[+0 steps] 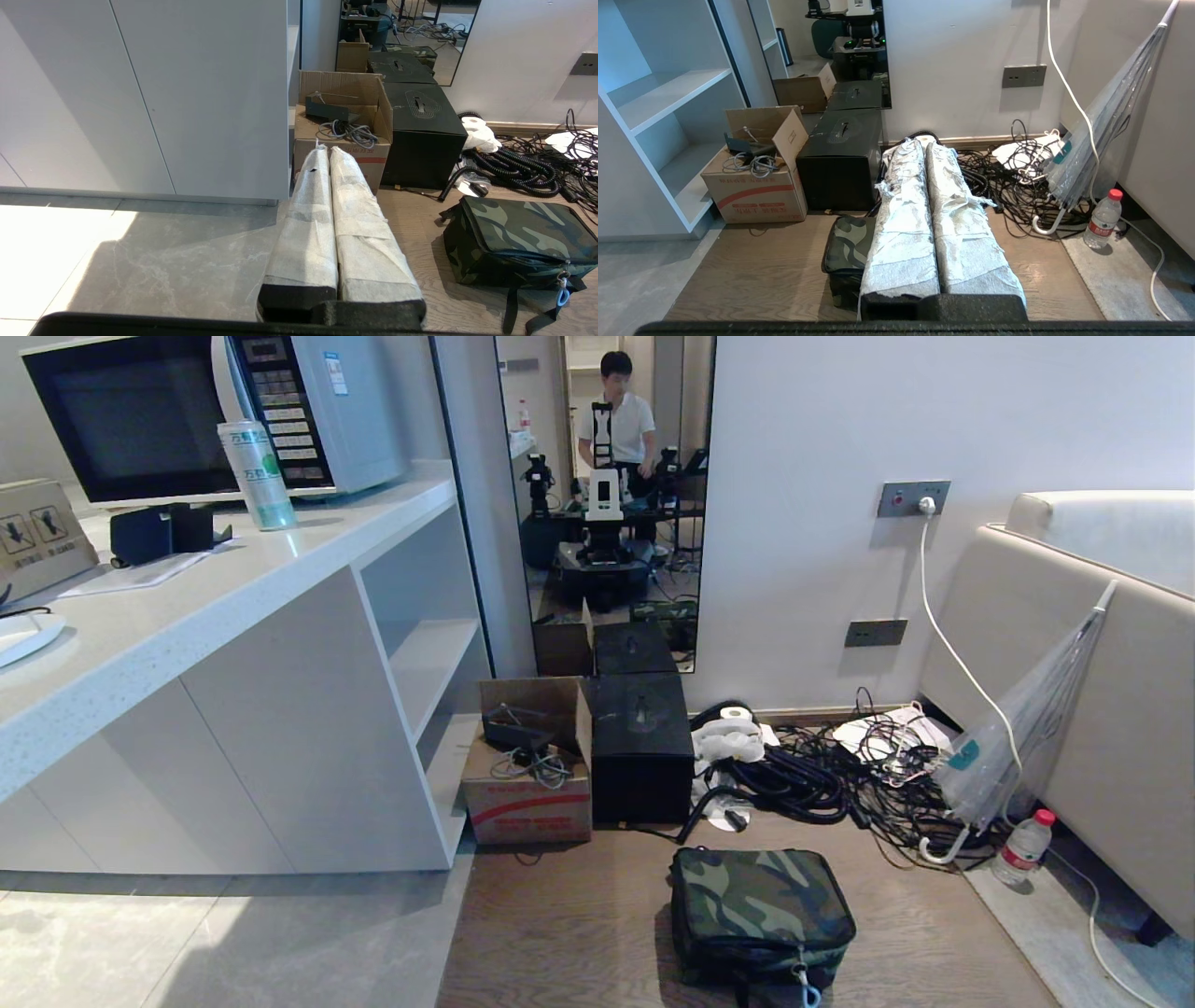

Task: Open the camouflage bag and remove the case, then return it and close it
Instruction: Open the top of the storage box

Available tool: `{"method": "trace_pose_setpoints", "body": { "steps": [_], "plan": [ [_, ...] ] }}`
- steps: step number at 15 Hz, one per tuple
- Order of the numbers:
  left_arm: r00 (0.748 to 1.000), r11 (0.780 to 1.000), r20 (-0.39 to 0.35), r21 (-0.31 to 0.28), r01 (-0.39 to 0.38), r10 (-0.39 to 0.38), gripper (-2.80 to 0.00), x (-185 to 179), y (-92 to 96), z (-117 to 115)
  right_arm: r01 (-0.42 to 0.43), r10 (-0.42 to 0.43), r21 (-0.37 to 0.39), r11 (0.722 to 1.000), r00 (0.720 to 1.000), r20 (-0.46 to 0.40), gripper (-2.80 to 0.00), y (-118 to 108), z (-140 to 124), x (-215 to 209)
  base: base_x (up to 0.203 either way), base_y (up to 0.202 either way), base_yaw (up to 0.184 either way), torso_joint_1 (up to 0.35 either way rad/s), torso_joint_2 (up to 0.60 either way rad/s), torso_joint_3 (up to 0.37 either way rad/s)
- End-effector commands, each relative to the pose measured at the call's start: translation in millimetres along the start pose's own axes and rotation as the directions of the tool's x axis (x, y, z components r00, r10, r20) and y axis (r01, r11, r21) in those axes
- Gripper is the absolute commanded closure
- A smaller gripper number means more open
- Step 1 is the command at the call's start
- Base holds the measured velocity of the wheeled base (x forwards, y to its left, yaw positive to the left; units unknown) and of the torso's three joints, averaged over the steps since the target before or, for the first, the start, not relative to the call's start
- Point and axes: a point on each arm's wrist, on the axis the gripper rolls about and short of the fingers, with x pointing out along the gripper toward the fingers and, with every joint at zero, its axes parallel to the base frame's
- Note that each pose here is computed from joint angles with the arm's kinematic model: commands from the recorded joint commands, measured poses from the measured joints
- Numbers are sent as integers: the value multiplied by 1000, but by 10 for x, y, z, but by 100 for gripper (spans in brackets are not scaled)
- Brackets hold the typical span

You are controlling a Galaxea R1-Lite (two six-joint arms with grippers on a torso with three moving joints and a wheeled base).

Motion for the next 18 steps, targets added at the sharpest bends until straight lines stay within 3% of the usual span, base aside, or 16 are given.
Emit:
{"method": "trace_pose_setpoints", "body": {
  "steps": [1, 18],
  "plan": [
    [1000, 1000, 0, 0, 0, 0, 0, 0, 0, 0, 0, 0, 0, 1000, 999, -40, 0, -1, -113, 20, 0, 0, 0, 0, 0, 0],
    [1000, 1000, 0, 0, 0, 0, 0, 0, 0, 0, 0, 0, 0, 1000, 999, -40, 0, -1, -113, 20, 0, 0, 0, 0, 0, 0]
  ]
}}
